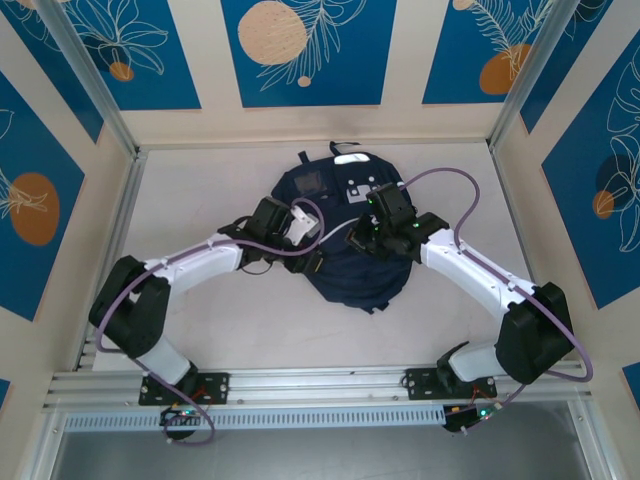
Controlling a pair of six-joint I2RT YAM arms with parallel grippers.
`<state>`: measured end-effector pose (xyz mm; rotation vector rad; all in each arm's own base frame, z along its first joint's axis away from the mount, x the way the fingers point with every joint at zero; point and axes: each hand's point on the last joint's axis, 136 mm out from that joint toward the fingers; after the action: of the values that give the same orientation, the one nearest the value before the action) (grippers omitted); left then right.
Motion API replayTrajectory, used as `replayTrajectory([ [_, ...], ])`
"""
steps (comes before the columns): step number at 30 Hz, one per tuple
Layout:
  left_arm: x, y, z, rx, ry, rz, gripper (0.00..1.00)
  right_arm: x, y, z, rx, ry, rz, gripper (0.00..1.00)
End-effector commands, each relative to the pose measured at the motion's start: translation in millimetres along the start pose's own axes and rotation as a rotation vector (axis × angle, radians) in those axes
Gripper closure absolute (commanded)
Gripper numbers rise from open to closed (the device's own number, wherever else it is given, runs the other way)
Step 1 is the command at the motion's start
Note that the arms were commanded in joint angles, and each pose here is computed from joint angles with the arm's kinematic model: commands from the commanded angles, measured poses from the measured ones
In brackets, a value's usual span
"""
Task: Pack books, pencil case, and school supplies into a backpack
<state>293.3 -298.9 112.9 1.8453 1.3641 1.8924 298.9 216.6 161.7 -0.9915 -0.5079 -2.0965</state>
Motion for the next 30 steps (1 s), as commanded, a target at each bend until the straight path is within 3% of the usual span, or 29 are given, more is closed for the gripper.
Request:
replayTrajectory([
  [1,-4,12,-3,-0.03,-0.056,-0.019,0.62,9,3,12,0.023,0.052,-0.008,1.0],
  [5,-10,8,2,-0.029,-0.049,0.004,0.73,9,3,12,0.023,0.051,-0.006,1.0],
  [10,-6,6,4,-0.036,-0.023,-0.002,1.0,7,4,7,0.012,0.037,-0.008,1.0],
  [27,12,11,-51,0.027,-0.162,-0.153,1.0,-25,-14,-8,-0.034,0.03,0.076,1.0],
  [30,9,7,-47,0.037,-0.116,-0.141,1.0,-27,-14,-9,-0.039,0.026,0.076,1.0],
])
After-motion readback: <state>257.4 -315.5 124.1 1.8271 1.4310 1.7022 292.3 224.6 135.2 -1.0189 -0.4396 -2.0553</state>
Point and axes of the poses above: each hand's point on the last joint's axis, 136 mm out from that joint toward the fingers, its own x axis back along the fingers, its own z axis along the line the jaws close on, y = z × x, and after that the axes turned 13 degrees about -x, right-handed
